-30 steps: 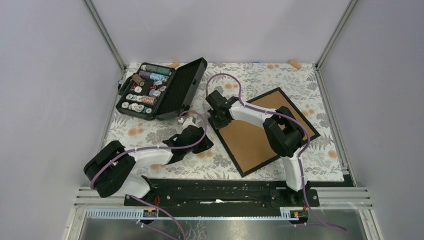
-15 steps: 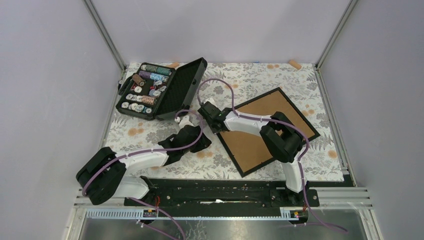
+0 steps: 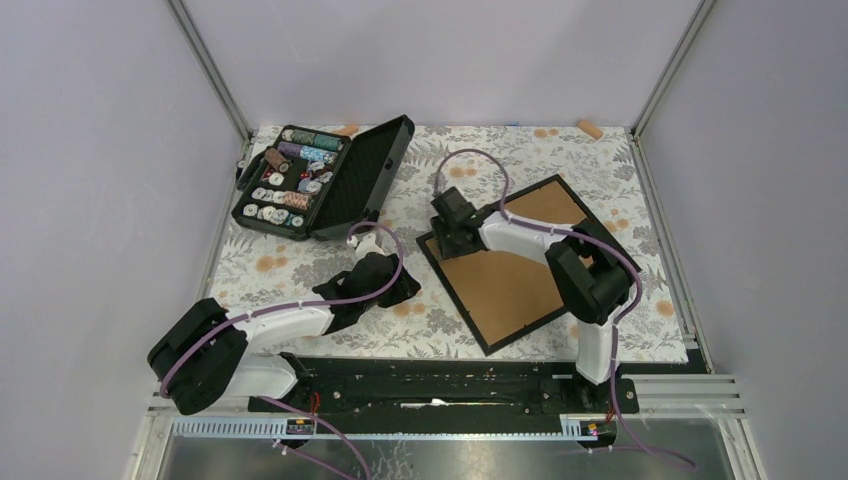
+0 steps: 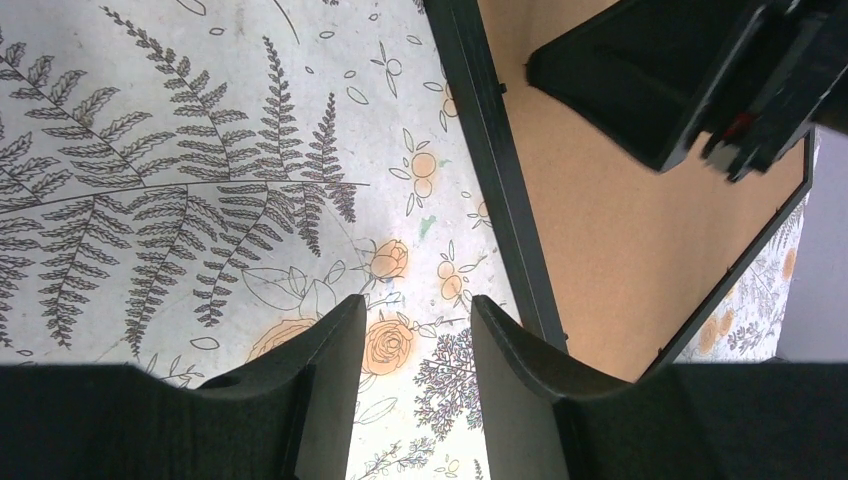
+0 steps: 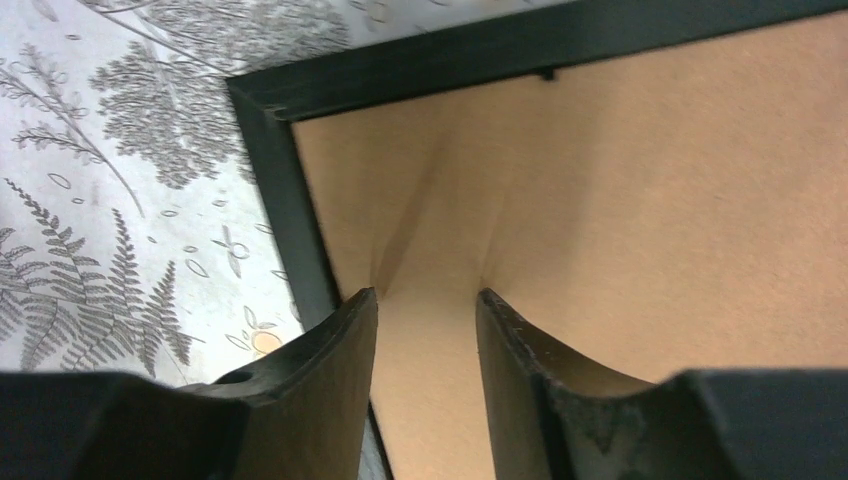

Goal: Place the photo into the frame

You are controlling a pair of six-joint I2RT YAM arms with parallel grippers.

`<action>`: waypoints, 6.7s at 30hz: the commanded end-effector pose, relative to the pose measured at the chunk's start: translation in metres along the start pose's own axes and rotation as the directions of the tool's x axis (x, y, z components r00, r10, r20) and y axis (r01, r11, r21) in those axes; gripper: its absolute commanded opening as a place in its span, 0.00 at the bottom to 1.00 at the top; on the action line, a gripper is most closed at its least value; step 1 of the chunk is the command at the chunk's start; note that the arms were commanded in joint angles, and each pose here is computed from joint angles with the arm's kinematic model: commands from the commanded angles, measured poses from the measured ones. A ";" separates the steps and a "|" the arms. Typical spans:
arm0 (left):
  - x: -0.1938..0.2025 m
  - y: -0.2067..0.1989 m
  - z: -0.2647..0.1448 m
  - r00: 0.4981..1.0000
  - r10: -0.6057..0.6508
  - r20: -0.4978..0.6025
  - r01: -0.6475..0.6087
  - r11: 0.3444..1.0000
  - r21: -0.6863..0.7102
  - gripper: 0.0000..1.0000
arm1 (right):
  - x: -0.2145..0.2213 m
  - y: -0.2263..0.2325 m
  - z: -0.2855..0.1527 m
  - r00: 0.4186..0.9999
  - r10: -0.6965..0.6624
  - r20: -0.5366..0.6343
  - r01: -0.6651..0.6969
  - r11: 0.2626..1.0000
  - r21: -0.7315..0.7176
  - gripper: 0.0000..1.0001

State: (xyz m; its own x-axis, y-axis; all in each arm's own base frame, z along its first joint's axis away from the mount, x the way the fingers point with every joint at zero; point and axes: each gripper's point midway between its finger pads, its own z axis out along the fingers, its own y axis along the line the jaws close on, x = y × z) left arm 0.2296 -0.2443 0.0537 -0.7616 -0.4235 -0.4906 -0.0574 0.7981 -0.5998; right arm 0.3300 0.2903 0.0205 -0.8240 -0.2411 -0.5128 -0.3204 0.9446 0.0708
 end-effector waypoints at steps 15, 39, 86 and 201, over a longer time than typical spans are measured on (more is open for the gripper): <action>0.004 -0.010 0.006 0.999 0.027 -0.027 -0.026 0.999 0.043 0.48 | 0.026 0.000 -0.008 0.969 0.050 -0.242 -0.085 0.987 -0.138 0.46; 0.005 -0.008 0.003 1.000 0.019 -0.024 -0.018 0.999 0.046 0.48 | 0.035 0.009 0.005 0.959 0.007 -0.283 -0.028 0.997 -0.070 0.34; 0.006 -0.010 0.001 0.999 0.014 -0.031 -0.012 0.998 0.061 0.47 | 0.065 -0.005 0.040 0.926 -0.040 -0.374 0.088 0.990 0.111 0.25; 0.112 -0.212 0.014 -0.016 0.999 0.041 -0.956 -0.003 -0.293 0.98 | 0.106 -0.223 -0.168 0.398 0.910 -0.115 -0.914 0.404 0.040 0.00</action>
State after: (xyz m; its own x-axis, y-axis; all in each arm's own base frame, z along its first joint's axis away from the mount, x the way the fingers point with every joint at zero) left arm 0.1378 -0.4775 0.0955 -0.1204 0.7129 -0.6908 0.7085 0.5492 0.4433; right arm 0.2345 0.0102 0.0746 -0.6478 0.7614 -0.0244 0.6840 0.5955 0.4213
